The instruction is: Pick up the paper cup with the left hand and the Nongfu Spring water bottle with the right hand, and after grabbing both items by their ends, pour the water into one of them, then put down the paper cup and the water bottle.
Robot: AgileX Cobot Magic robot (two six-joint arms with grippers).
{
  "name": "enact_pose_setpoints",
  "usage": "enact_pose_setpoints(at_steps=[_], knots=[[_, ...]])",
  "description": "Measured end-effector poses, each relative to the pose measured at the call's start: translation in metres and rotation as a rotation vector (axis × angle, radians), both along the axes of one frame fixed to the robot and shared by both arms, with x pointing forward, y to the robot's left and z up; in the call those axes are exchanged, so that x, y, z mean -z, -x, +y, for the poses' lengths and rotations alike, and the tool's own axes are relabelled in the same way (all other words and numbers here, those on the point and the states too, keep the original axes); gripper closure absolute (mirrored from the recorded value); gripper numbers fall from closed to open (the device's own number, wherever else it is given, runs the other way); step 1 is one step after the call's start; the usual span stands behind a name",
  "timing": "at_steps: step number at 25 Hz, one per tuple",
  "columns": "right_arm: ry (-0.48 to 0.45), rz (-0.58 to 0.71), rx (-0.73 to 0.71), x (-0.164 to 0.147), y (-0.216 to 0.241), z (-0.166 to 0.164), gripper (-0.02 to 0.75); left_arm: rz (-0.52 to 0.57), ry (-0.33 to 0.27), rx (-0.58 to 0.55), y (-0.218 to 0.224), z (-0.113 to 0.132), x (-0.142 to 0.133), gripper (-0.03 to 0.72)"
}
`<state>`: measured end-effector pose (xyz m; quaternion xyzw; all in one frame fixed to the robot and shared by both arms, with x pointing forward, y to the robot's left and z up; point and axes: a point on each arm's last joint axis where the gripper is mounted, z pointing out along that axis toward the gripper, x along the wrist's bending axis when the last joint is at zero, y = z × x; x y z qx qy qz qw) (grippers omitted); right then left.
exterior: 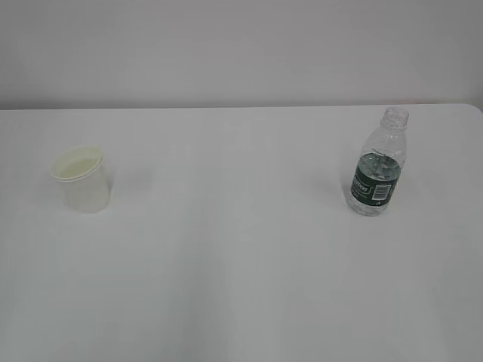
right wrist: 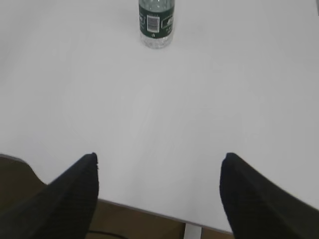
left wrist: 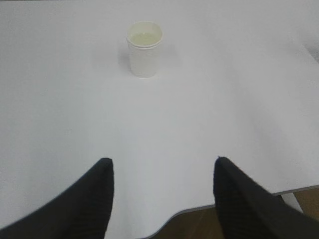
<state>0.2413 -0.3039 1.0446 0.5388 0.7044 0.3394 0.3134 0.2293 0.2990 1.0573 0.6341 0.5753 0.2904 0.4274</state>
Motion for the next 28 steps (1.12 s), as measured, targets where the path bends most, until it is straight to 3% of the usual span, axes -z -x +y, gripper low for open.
enact_pose_setpoints(at_steps=[5,23,28], knots=[[-0.017,-0.068,0.000,0.0004,0.0103,-0.0026,0.163,0.000,0.000,0.000,0.0000,0.0000,0.0000,0.238],[-0.020,-0.071,0.001,0.0004,0.0108,-0.0028,0.164,0.001,0.006,0.004,0.0001,-0.0006,0.0000,0.235],[-0.020,-0.071,0.001,0.0004,0.0108,-0.0028,0.164,0.001,0.006,0.004,0.0001,-0.0006,0.0000,0.130]])
